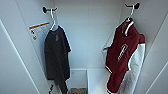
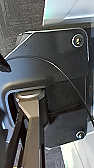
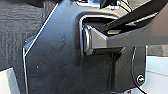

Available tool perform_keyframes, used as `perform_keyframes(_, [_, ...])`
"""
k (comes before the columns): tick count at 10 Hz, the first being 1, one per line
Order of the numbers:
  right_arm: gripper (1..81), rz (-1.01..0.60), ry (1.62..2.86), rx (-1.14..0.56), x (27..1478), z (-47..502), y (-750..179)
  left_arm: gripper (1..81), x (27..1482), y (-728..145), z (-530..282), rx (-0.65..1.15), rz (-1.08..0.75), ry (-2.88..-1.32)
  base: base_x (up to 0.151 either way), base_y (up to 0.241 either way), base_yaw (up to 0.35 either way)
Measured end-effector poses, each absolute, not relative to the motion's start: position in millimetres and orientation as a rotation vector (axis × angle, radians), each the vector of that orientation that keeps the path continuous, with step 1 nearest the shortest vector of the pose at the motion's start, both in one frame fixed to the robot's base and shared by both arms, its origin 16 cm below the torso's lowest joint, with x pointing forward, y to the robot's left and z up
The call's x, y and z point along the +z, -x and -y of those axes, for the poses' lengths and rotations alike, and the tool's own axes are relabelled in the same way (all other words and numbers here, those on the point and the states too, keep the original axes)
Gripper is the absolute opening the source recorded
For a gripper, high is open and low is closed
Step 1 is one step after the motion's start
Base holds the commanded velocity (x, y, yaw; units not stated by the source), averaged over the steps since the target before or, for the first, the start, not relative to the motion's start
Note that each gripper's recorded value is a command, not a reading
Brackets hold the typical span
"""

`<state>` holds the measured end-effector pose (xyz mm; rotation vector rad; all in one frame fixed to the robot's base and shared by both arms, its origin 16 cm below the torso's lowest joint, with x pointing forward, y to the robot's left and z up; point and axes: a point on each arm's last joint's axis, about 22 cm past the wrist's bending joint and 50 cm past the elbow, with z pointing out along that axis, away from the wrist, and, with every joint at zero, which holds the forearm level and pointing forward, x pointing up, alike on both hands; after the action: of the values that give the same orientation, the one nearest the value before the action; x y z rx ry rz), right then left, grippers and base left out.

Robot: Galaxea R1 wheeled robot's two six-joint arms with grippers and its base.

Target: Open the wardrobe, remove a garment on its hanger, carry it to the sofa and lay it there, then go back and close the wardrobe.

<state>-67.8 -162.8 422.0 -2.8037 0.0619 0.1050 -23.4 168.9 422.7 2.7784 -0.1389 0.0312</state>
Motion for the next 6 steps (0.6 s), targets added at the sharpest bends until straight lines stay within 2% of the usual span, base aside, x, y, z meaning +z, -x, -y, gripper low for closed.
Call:
perform_keyframes(2, [81.1,-0.091,2.805,0.093,422,163,68,81.1,422,19,-167,0.027,0.168,-2.774,0.000,0.000,0.000])
perform_keyframes(6, [81.1,-0.276,2.806,0.066,425,164,92,81.1,420,-8,-148,0.008,0.349,-2.731,0.000,0.000,0.000])
